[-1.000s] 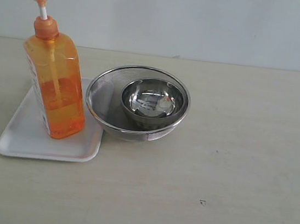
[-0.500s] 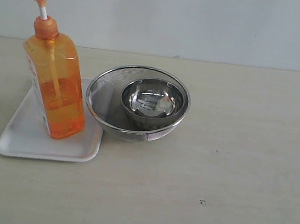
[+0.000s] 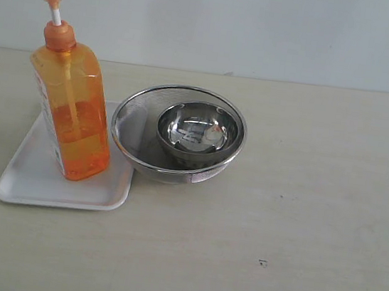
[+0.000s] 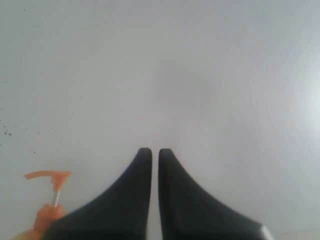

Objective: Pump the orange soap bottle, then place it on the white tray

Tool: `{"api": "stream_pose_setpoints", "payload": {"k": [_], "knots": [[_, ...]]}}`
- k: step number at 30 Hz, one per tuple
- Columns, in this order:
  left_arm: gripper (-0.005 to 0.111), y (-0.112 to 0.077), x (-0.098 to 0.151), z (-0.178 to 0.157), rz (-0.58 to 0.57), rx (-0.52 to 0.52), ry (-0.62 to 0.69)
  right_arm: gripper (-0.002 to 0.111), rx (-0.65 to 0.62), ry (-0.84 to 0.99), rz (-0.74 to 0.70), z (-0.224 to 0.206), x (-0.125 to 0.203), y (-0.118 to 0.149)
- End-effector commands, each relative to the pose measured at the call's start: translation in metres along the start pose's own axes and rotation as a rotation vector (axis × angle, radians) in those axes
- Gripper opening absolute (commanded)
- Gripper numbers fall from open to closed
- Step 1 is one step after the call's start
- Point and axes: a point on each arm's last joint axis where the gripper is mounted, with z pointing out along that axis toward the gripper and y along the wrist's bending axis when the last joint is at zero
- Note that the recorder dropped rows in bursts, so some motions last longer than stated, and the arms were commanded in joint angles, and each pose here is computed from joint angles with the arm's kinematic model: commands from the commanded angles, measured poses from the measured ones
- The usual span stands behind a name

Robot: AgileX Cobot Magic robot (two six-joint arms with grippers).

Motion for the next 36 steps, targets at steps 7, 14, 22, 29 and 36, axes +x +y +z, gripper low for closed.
{"api": "stream_pose_setpoints", "payload": {"k": [7, 14, 22, 29, 36], "knots": [[0.005, 0.010, -0.031, 0.026, -0.140, -0.147, 0.053, 0.004, 0.004, -0.015, -0.011, 0.000, -0.001, 0.000], [0.005, 0.017, -0.047, 0.083, -0.134, -0.120, 0.308, 0.004, 0.004, -0.015, -0.011, 0.000, -0.001, 0.000], [0.005, 0.042, 0.000, 0.123, -0.077, -0.068, 0.693, 0.004, 0.003, -0.015, -0.009, 0.000, -0.001, 0.000], [0.005, 0.045, 0.001, 0.137, -0.132, -0.033, 0.574, 0.004, 0.003, -0.015, -0.009, 0.000, -0.001, 0.000], [0.005, 0.043, 0.001, 0.137, -0.077, 0.000, 0.580, 0.004, 0.003, -0.015, -0.009, 0.000, -0.001, 0.000]]}}
